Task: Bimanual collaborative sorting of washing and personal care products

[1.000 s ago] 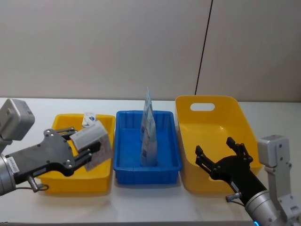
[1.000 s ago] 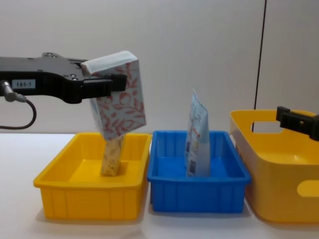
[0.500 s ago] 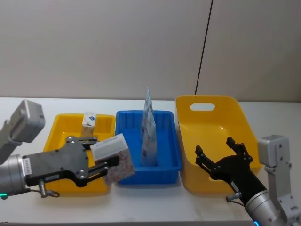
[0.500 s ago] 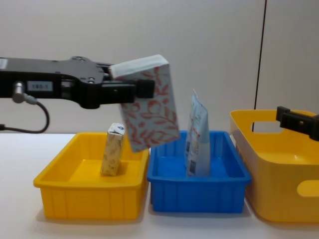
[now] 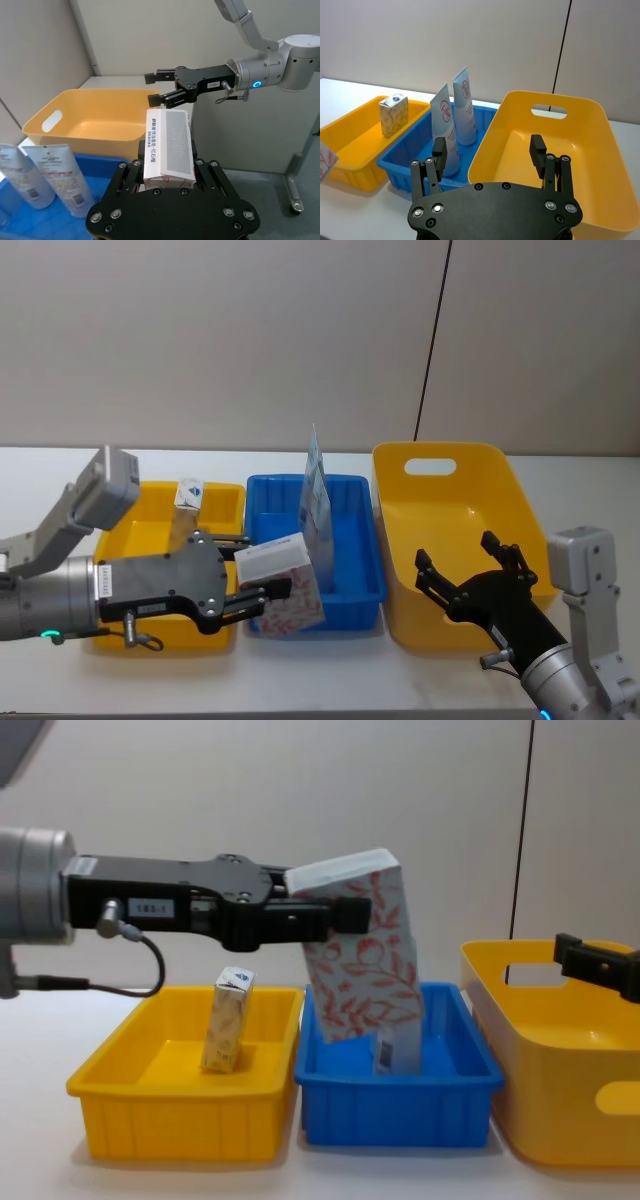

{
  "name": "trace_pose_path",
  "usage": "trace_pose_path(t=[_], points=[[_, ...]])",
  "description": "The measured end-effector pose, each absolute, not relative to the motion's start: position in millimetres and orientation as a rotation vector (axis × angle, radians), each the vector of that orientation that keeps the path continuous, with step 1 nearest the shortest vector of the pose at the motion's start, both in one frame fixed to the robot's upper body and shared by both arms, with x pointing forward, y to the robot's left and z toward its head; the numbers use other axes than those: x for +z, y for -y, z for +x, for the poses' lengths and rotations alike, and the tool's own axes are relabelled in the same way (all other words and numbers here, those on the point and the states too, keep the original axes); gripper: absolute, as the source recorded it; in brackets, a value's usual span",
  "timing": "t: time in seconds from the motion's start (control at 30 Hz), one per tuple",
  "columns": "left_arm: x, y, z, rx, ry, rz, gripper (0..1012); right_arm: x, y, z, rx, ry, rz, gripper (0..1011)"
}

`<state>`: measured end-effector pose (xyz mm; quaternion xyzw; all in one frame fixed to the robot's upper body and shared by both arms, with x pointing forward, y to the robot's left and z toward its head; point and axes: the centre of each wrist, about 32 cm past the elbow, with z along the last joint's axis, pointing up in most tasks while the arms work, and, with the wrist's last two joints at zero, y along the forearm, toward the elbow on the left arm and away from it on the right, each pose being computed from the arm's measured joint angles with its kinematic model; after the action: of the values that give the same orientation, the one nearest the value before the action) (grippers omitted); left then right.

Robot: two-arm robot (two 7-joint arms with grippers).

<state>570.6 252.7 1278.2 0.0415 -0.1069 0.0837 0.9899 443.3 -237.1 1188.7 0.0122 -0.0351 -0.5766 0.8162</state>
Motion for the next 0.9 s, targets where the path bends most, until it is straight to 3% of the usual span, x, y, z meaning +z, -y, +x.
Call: trace_pose_path(t=[0.9], points=[[1269,-243,587,0.094,0.191,0.071,380,1190,241,445,-1.196,0.083,0.039,1002]])
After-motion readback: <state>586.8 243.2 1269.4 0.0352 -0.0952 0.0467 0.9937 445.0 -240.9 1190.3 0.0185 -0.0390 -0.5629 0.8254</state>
